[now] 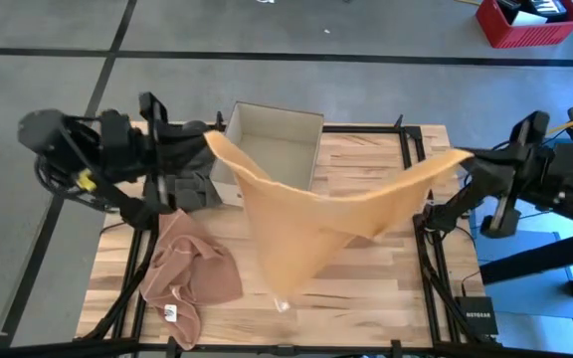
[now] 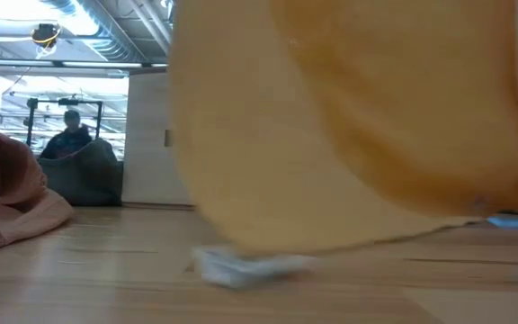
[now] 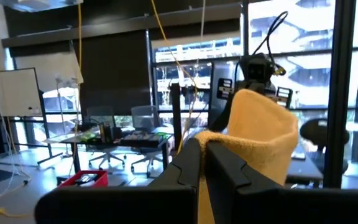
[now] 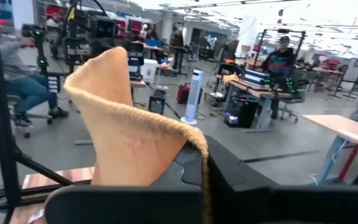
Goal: Fold towel
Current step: Fold the yellow towel
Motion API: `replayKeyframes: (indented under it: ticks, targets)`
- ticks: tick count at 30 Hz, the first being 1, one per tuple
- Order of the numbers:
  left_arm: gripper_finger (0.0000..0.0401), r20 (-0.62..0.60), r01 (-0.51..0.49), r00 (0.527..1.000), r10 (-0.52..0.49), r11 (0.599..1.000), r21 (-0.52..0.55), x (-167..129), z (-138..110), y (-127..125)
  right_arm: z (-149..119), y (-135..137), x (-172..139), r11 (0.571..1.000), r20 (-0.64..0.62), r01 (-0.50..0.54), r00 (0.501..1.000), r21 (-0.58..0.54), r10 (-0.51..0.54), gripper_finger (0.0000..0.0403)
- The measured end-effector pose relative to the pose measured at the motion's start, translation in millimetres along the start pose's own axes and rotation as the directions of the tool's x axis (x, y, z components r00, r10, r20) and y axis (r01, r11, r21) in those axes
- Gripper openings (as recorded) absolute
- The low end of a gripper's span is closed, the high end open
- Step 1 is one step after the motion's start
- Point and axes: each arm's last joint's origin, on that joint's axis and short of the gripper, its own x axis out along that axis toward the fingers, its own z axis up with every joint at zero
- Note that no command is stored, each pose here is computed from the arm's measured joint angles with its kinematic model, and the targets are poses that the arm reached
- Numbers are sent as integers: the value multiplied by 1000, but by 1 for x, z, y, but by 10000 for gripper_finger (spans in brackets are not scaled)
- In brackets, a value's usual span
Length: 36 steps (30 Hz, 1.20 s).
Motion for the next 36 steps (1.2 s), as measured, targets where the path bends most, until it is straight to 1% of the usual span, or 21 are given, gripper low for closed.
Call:
replayKeyframes:
  ticks: [3, 6, 9, 12, 15, 18, 20, 22, 23, 24, 26, 29, 33, 34, 36]
  targets:
    - [4, 14, -1, 1000, 2, 999, -51, -6, 5, 7, 10, -8, 0, 1000, 0, -4, 1000, 10, 4, 7]
    - [4, 34, 7, 999, -2, 990, -138, -16, 13, 17, 17, -17, 0, 999, 1, -6, 1000, 32, 6, 5]
    - [4, 64, 6, 998, 7, 980, -197, -27, 21, 29, 20, -21, 0, 998, 30, -27, 999, 65, 25, 3]
    - [4, 68, 8, 998, 6, 979, -202, -33, 24, 36, 21, -25, 0, 996, 46, -39, 998, 84, 35, 4]
    - [4, 34, 30, 999, -25, 984, -175, -35, 20, 31, 21, -23, 0, 995, 58, -47, 997, 87, 43, 5]
    - [4, -3, 72, 997, -73, 987, -147, -33, 14, 22, 20, -11, 0, 995, 62, -53, 997, 88, 48, 5]
    - [4, -2, 146, 989, -147, 981, -132, -32, 12, 13, 20, -2, -1, 994, 71, -62, 996, 92, 55, 5]
    - [4, 16, 269, 963, -268, 959, -94, -32, 11, -2, 19, 7, -1, 990, 93, -84, 993, 117, 73, 6]
    - [4, 32, 329, 944, -327, 942, -74, -33, 11, -11, 19, 13, -1, 985, 106, -98, 991, 141, 84, 6]
    - [4, 50, 377, 926, -375, 925, -53, -34, 11, -20, 19, 19, -2, 980, 116, -117, 988, 160, 99, 6]
    - [4, 83, 441, 895, -438, 897, -17, -37, 12, -37, 17, 32, -9, 974, 135, -166, 980, 154, 146, 6]
    - [4, 135, 492, 862, -489, 871, 13, -43, 14, -59, 16, 52, -21, 961, 162, -235, 964, 147, 211, 6]
    - [4, 188, 520, 827, -529, 848, 98, -53, 15, -83, 14, 75, -33, 946, 207, -301, 940, 122, 272, 6]
    - [4, 200, 513, 826, -527, 850, 120, -55, 16, -88, 13, 80, -35, 946, 218, -306, 936, 110, 277, 6]
    - [4, 226, 470, 841, -491, 871, 142, -58, 19, -94, 14, 86, -36, 949, 236, -302, 932, 91, 274, 7]
